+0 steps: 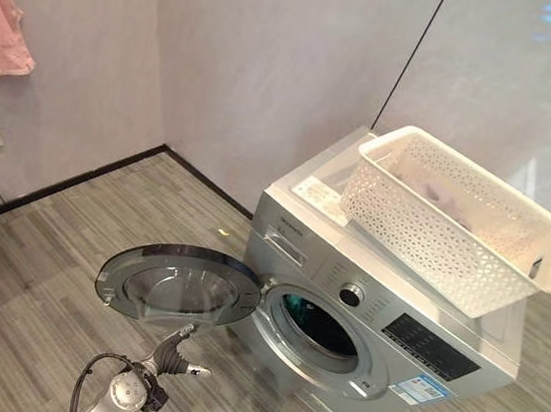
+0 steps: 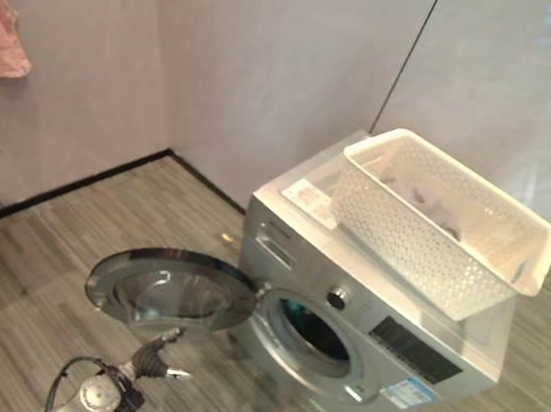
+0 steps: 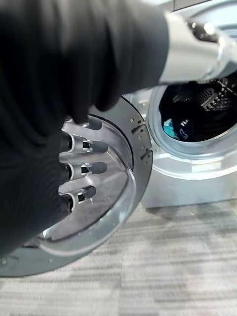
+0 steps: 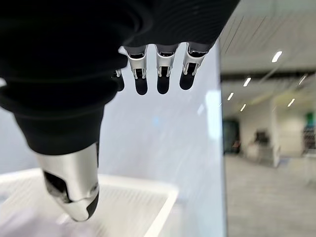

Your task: Grab the laundry basket,head to the washer,open it,put in the laundry and shut it.

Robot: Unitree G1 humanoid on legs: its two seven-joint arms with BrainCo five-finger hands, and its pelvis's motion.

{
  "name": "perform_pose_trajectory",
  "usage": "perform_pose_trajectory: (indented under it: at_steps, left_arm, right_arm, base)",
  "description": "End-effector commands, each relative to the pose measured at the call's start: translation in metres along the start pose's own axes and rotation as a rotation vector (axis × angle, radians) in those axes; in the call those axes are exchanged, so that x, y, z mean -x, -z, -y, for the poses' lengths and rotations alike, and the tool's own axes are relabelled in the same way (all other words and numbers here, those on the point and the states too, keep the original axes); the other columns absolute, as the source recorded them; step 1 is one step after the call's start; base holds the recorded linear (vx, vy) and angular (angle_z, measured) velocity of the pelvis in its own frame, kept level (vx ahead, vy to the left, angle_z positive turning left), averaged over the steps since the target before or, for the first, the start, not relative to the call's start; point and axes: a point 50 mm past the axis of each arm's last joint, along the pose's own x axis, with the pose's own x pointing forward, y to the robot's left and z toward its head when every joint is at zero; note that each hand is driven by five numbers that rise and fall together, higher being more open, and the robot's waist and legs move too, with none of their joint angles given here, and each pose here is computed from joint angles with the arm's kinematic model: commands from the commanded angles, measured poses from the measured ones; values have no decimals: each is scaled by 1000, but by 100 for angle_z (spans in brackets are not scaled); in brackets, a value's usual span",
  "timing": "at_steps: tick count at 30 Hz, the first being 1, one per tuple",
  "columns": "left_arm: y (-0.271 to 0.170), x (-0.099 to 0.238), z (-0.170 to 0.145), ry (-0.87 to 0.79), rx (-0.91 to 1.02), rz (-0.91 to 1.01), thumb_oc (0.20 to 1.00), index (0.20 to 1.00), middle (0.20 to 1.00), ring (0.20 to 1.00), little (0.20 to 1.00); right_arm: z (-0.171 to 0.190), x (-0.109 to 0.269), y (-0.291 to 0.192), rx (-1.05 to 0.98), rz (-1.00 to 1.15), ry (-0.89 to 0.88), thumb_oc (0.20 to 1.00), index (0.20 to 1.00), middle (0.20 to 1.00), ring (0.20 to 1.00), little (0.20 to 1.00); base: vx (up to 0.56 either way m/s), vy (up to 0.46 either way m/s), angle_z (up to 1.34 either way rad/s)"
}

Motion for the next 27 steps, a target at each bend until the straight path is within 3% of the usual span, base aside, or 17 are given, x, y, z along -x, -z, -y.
perform_pose_trajectory:
  at_steps: [1, 19, 27]
  left_arm:
    - [-39, -18, -4, 22, -6, 138, 1000, 1000, 1000, 1000, 1000]
    - [-44, -24, 1, 18, 93, 150, 1000, 1000, 1000, 1000, 1000]
    - [-43, -23, 6, 26, 124, 141, 1000, 1000, 1000, 1000, 1000]
  right_arm:
    - [52, -19, -3, -76, -27, 155, 1000, 1000, 1000, 1000, 1000]
    - [76, -73, -85, -128, 148, 165, 1000, 1000, 1000, 1000, 1000]
    - [53, -74, -102, -87, 217, 33, 1000, 1000, 1000, 1000, 1000]
  base:
    - [12, -71, 5]
    - [9, -77, 10]
    - [15, -72, 8]
